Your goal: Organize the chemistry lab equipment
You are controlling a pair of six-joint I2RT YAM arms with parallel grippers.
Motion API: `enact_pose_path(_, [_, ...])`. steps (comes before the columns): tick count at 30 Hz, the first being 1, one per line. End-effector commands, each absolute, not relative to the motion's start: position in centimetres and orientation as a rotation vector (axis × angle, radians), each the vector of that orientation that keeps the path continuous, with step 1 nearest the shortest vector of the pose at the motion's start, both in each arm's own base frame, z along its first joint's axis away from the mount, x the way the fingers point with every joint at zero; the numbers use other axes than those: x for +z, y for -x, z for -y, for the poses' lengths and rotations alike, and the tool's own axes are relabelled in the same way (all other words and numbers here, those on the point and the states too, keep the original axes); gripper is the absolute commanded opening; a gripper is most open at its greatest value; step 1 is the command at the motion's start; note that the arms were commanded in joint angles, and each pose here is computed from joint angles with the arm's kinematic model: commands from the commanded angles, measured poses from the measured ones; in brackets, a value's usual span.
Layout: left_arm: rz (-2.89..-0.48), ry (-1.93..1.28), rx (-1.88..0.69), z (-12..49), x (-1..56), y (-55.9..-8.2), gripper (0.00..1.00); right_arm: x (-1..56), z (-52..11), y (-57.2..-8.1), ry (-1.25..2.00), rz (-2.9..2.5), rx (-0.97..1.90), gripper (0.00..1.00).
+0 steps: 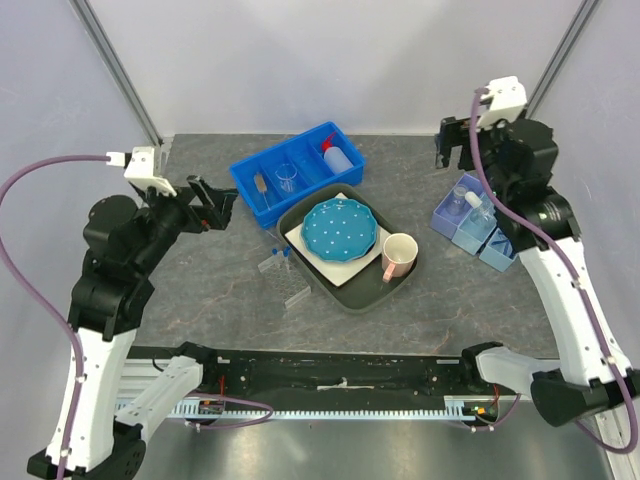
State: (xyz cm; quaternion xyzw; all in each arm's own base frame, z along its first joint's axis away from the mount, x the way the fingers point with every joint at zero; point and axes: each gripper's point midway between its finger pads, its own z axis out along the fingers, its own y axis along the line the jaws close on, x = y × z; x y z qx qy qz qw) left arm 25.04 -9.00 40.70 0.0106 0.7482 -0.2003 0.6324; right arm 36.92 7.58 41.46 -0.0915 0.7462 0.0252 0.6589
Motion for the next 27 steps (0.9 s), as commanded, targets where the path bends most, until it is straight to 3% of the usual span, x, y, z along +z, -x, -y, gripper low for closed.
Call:
enact_pose_path(1, [-1.699,-0.075,-0.479,9.1,41.3,-23.2,1.00,43.1,-4.4,-34.7,0.029,-1.684,-0.021,0.98])
enact_pose_path(27, [-1.679,-0.089,-0.494,8.7,41.3,-20.7,1.00,43.9,-2.8,-32.5,-0.033,-1.667,0.083,0.98])
